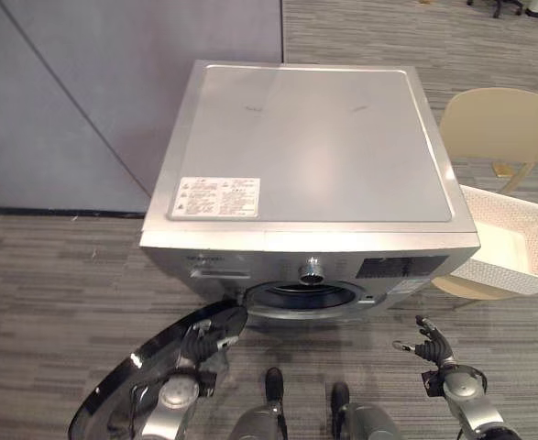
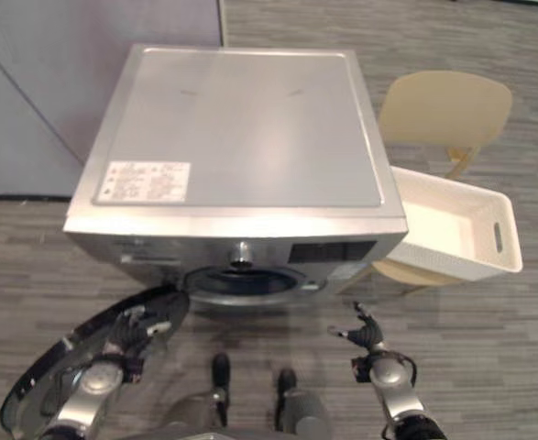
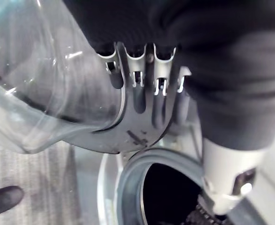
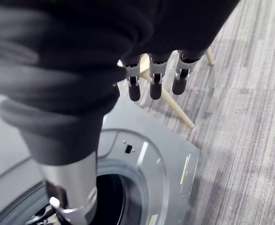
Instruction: Grab the laundry basket,head to the washer,open it,put in the laundry and shut it.
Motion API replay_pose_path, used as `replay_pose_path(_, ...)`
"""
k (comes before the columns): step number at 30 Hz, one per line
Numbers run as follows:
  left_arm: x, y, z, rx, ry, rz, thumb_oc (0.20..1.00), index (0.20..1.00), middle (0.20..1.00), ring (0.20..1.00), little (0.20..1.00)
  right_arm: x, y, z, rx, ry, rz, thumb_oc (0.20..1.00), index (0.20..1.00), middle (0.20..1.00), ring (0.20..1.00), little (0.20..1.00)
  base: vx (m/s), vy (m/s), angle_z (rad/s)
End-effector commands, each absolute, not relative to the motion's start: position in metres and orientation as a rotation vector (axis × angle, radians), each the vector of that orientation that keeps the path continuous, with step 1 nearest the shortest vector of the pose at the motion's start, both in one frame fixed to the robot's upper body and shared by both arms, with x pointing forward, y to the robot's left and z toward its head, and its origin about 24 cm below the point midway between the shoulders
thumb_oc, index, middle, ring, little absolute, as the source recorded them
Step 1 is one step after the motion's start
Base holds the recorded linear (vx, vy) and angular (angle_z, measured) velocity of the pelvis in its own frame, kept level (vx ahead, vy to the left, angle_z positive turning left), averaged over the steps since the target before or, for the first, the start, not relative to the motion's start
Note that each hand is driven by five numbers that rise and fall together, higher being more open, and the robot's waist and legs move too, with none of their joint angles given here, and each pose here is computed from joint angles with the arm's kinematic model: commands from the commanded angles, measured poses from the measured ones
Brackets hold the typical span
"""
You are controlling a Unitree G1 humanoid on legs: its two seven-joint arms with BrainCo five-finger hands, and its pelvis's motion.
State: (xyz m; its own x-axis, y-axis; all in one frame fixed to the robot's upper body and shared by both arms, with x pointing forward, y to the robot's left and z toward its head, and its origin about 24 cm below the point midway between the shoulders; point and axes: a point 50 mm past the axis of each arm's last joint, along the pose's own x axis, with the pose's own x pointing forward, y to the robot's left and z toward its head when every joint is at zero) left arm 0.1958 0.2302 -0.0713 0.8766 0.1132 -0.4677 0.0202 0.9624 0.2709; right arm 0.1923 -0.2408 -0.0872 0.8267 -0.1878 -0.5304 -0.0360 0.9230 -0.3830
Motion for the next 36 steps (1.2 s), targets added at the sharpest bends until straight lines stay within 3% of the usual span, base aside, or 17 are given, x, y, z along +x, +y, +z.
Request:
replay_pose_path(1, 0.202, 0.256, -0.051, 0.344, 0.408, 0.133, 1.0, 1.0, 1.0, 1.0, 1.0, 0.21, -0.23, -0.071, -0.378, 0.478, -0.067, 1.0, 1.0, 1.0, 1.0, 1.0, -0.22, -0.167, -0.14)
replay_pose_path(11, 0.219, 0.233, -0.044, 0.339, 0.342, 0.059, 1.0, 1.0, 1.0, 1.0, 1.0, 0.207, -0.244, -0.07, -0.405, 0.489, -0.089, 1.0, 1.0, 1.0, 1.0, 1.0, -0.29, -0.038, 0.36)
replay_pose_path(21, 0.239, 0.223, -0.027, 0.517, 0.252, -0.029, 1.0, 1.0, 1.0, 1.0, 1.0, 0.195, -0.24, -0.083, -0.412, 0.554, -0.057, 1.0, 1.0, 1.0, 1.0, 1.0, 0.03, 0.153, 0.23)
replay_pose_path(29, 0.306, 0.259, 0.055, 0.844, -0.017, 0.157, 1.0, 1.0, 1.0, 1.0, 1.0, 0.193, -0.228, -0.082, -0.423, 0.531, 0.035, 1.0, 1.0, 1.0, 1.0, 1.0, 0.04, 0.111, -0.06)
replay_pose_path(36, 0.338, 0.312, 0.11, 0.996, -0.007, 0.392, 1.0, 1.0, 1.0, 1.0, 1.0, 0.2, -0.224, -0.074, -0.457, 0.489, 0.1, 1.0, 1.0, 1.0, 1.0, 1.0, -0.08, 0.047, -0.21)
